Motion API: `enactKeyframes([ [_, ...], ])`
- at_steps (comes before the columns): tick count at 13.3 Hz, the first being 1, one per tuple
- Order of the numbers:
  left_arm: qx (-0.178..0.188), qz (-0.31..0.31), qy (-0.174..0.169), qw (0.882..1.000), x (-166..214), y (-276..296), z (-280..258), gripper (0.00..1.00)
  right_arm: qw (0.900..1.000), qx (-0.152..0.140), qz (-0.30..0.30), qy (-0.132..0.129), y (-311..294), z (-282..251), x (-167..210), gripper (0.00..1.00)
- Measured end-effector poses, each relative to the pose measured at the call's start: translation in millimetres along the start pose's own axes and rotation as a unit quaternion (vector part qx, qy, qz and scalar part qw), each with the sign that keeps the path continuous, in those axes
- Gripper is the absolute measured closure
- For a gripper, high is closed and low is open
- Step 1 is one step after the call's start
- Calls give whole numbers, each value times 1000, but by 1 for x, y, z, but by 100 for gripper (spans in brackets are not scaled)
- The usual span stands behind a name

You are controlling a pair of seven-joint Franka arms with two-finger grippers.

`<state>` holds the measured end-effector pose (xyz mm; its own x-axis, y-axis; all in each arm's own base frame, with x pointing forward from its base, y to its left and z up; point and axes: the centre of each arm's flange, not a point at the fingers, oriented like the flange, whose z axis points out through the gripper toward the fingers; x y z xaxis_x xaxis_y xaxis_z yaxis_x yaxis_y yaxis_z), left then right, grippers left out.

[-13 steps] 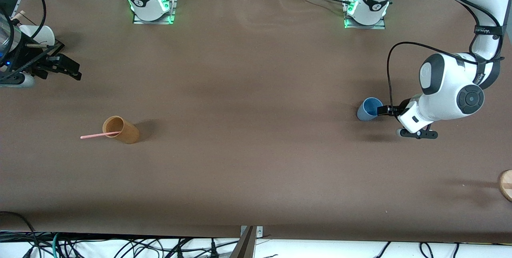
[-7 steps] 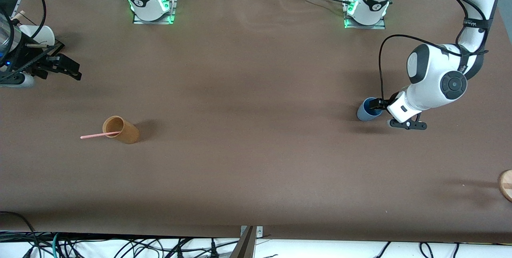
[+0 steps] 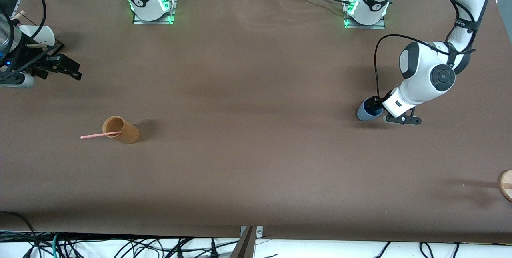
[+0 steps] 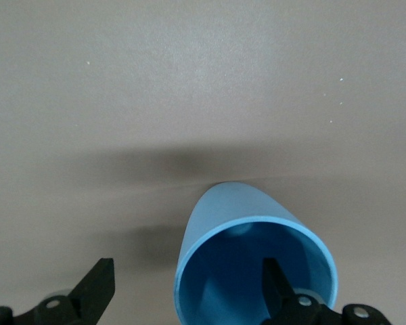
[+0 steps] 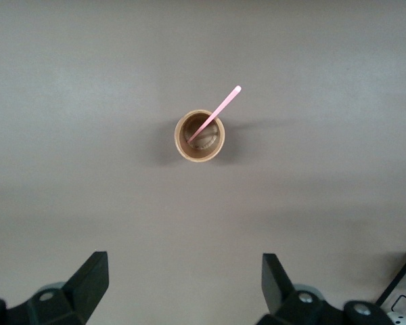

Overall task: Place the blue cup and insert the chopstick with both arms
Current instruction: 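Carry the blue cup with the left gripper while the right gripper reaches the chopstick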

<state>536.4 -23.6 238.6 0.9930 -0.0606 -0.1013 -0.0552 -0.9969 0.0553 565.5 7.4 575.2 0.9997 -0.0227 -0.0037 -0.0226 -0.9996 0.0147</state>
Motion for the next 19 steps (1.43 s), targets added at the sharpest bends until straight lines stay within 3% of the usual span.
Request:
enactKeyframes([
  [8, 0, 0, -2, 1000, -1, 0, 1, 93, 1000, 0, 0, 0, 0, 0, 0, 0],
  [13, -3, -3, -8, 1000, 18, 19, -48, 95, 1000, 0, 0, 0, 0, 0, 0, 0],
  [16, -1, -17, 13, 1000, 39, 101, -100, 95, 1000, 0, -5, -6, 0, 6, 2, 0],
  [19, -2, -28, 23, 999, 40, 205, -113, 95, 999, -4, -49, -20, -2, 24, 10, 0],
])
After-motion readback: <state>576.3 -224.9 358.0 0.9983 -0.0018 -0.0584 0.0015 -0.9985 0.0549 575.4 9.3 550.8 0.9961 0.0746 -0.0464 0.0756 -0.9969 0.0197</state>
